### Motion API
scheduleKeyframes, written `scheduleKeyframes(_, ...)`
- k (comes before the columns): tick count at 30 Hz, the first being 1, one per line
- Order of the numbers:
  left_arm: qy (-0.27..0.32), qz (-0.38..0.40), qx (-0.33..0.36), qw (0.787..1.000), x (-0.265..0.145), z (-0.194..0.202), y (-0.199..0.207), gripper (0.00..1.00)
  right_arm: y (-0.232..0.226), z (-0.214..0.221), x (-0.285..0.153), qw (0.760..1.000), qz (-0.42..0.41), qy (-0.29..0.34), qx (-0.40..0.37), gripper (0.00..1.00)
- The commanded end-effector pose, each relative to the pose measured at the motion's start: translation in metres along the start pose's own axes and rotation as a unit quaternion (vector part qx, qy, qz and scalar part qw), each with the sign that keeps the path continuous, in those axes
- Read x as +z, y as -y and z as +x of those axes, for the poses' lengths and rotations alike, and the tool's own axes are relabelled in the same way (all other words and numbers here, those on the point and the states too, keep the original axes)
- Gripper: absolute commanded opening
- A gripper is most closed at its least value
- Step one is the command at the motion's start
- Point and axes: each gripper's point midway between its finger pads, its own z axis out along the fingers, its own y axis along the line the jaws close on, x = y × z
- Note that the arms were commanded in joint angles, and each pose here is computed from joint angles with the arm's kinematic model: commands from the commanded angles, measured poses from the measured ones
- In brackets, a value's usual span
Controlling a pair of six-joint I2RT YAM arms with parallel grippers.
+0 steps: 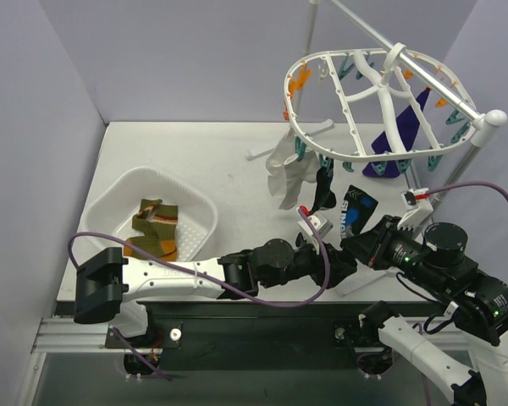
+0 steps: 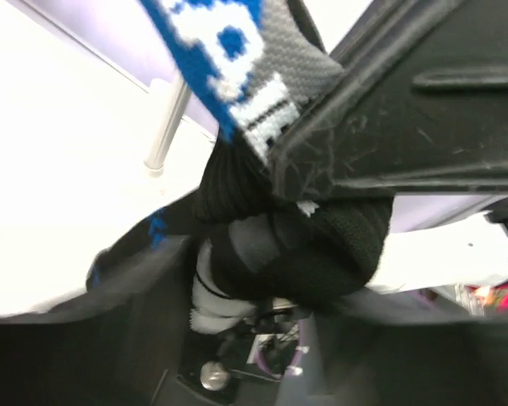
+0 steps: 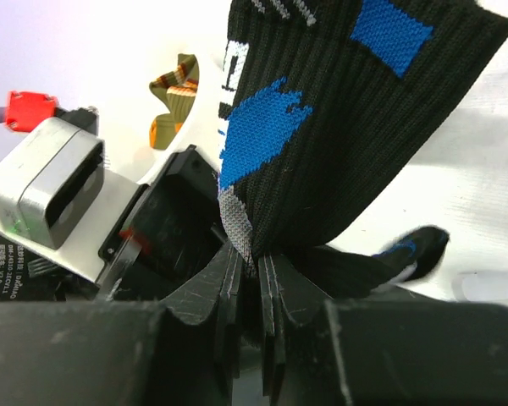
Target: Remove the socks clipped to the hanger
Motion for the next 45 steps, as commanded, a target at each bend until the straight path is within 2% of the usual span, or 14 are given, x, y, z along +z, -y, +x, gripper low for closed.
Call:
scheduleKeyframes(1,0.056,0.015,0.03,0.998,0.0,-0.048,0.02,0.38,-0.011,-0.004,0.007,1.0,-0.024,-0.001,0.002,0.03)
scheduleKeyframes(2,0.054,0.014,0.033,0.998,0.0,-0.049,0.021,0.15,-0.012,-0.004,0.007,1.0,-0.026,-0.003,0.001,0.04)
scheduleKeyframes(4,0.052,0.008,0.041,0.998,-0.001,-0.049,0.019,0.01,-0.012,-0.003,0.006,1.0,-0.028,-0.002,-0.002,0.05)
scheduleKeyframes(9,0.047,-0.005,0.059,0.997,-0.018,-0.046,0.006,0.0,-0.011,-0.002,0.006,1.0,-0.029,-0.004,-0.005,0.1)
scheduleKeyframes(12,0.044,-0.024,0.067,0.997,-0.035,-0.045,-0.005,0.0,-0.01,-0.001,0.008,1.0,-0.026,-0.006,-0.007,0.2)
scheduleKeyframes(15,0.032,-0.047,0.068,0.996,-0.05,-0.048,-0.02,0.0,-0.007,-0.001,0.01,1.0,-0.019,-0.008,-0.01,0.44)
scheduleKeyframes(16,0.024,-0.057,0.069,0.996,-0.054,-0.044,-0.028,0.0,-0.007,0.0,0.012,1.0,-0.018,-0.01,-0.011,0.56)
scheduleKeyframes(19,-0.002,-0.089,0.059,0.994,-0.077,-0.042,-0.056,0.0,-0.004,0.001,0.014,1.0,-0.013,-0.012,-0.012,0.72)
scheduleKeyframes(22,-0.003,-0.123,0.044,0.991,-0.102,-0.048,-0.086,0.0,-0.001,0.001,0.016,1.0,-0.006,-0.012,-0.014,0.79)
scheduleKeyframes(26,0.007,-0.19,0.045,0.981,-0.141,-0.062,-0.123,0.0,0.003,0.0,0.017,1.0,0.004,-0.008,-0.017,0.8)
scheduleKeyframes(33,0.073,-0.379,0.035,0.922,-0.239,-0.121,-0.206,0.0,0.008,0.003,0.025,0.999,0.016,-0.02,-0.02,0.8)
scheduleKeyframes(39,0.124,-0.466,0.063,0.874,-0.301,-0.183,-0.235,0.0,0.008,0.004,0.029,0.999,0.018,-0.026,-0.02,0.79)
scheduleKeyframes(40,0.127,-0.501,0.056,0.855,-0.317,-0.19,-0.25,0.0,0.007,0.003,0.028,0.999,0.017,-0.025,-0.02,0.79)
scheduleKeyframes(45,0.15,-0.579,0.033,0.801,-0.362,-0.202,-0.277,0.0,0.006,0.001,0.023,1.0,0.013,-0.015,-0.019,0.79)
